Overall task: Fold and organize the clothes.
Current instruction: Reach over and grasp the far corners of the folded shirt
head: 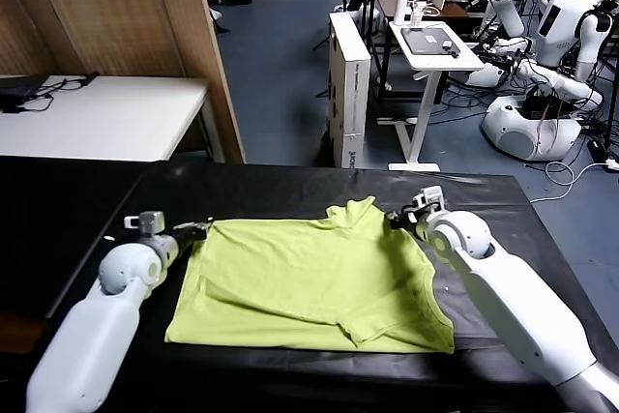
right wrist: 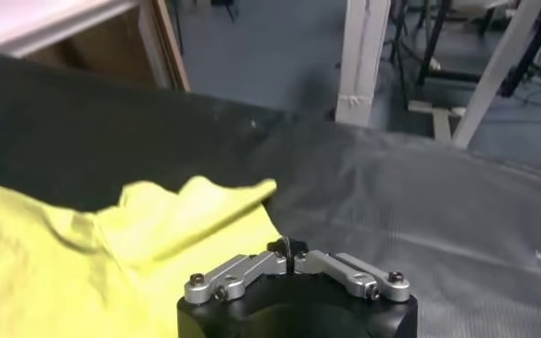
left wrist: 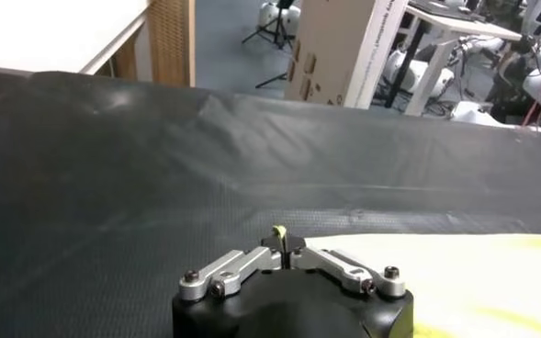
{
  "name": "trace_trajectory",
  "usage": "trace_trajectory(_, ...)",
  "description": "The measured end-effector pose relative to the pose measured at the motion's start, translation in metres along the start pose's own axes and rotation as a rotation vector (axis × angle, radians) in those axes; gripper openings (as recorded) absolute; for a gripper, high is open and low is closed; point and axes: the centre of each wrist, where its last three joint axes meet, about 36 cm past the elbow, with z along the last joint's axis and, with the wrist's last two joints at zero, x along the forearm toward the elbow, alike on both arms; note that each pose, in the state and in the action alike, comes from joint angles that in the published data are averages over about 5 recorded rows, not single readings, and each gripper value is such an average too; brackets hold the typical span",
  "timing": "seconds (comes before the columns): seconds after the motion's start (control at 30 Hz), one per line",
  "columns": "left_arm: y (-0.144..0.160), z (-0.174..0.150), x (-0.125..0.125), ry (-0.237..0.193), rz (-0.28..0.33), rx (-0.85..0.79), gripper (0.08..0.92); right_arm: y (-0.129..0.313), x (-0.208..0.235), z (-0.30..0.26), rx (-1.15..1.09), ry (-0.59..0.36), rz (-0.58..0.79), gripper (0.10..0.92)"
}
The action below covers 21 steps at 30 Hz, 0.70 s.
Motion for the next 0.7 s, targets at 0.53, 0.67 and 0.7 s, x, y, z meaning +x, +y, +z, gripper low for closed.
trace_trajectory(0.53, 0.003, 0.004, 0.003, 0.000, -0.005, 0.004, 0.148, 0.006, -0.020, -0.003, 0.031, 0.016, -0.009, 0.667)
trace_trajectory(0.67, 0.003, 0.004, 0.003, 0.000, -0.004, 0.005, 0.148, 0.007, -0.027, 0.000, 0.030, 0.033, -0.006, 0.855)
trace_trajectory(0.7, 0.003, 0.004, 0.003, 0.000, -0.004, 0.004, 0.148, 0.006, -0.028, 0.001, 0.029, 0.037, -0.005, 0.865)
